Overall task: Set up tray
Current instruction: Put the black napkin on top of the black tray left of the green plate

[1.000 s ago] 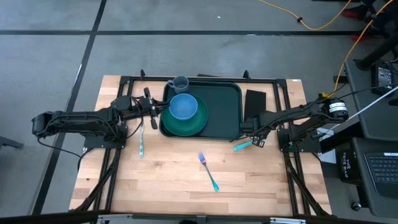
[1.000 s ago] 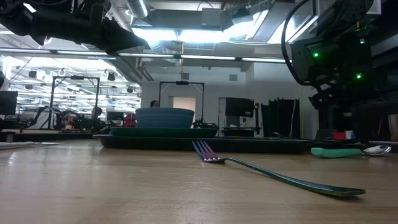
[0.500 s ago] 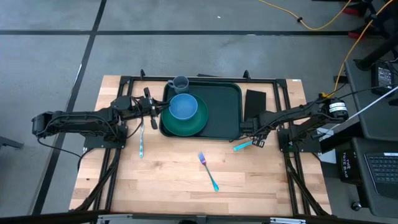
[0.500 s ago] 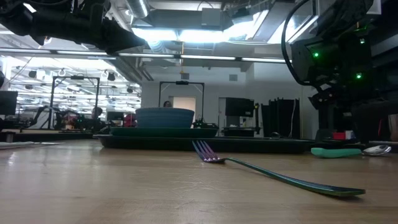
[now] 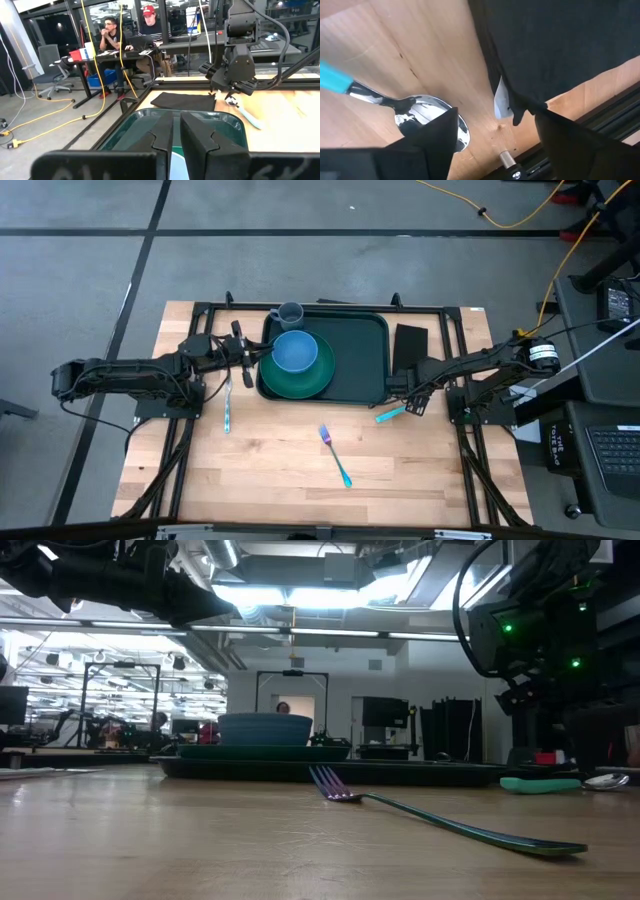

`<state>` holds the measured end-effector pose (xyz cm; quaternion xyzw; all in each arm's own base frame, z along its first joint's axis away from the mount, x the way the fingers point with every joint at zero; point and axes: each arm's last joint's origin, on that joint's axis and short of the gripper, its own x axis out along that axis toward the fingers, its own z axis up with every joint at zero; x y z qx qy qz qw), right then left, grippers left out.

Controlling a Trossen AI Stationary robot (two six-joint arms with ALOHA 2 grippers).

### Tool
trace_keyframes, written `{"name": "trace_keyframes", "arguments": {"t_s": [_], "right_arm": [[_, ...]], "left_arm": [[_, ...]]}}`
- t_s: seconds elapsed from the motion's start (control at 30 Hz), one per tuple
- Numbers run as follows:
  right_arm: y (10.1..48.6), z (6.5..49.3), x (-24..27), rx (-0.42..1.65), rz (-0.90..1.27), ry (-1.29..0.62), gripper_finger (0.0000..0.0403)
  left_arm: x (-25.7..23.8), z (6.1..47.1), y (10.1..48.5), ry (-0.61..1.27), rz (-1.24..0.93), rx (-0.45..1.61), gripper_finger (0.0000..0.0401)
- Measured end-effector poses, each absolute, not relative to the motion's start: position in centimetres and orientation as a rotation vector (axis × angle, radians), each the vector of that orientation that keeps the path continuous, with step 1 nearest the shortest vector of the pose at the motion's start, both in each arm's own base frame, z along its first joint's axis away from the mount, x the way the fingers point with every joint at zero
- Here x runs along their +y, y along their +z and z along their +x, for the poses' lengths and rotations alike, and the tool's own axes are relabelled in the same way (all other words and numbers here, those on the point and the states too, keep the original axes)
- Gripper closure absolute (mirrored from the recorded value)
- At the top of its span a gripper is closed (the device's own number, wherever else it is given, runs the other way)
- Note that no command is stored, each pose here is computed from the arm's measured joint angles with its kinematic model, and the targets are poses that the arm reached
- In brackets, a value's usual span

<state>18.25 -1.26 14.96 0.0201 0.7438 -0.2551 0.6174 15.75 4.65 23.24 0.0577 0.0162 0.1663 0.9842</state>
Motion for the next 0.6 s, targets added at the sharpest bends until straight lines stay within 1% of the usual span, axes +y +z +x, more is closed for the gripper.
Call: {"name": "trace_keyframes", "arguments": {"t_s": [0.13, 0.6], "right_arm": [[14.96, 18.25, -1.27, 1.713, 0.045, -0.586, 0.0127], [14.81, 18.13, -1.34, 1.705, 0.028, -0.613, 0.0127]], "left_arm": [[4.65, 15.75, 23.23, 0.335, 0.116, 0.033, 0.0376], [4.65, 15.75, 23.23, 0.334, 0.13, 0.035, 0.0375]]}}
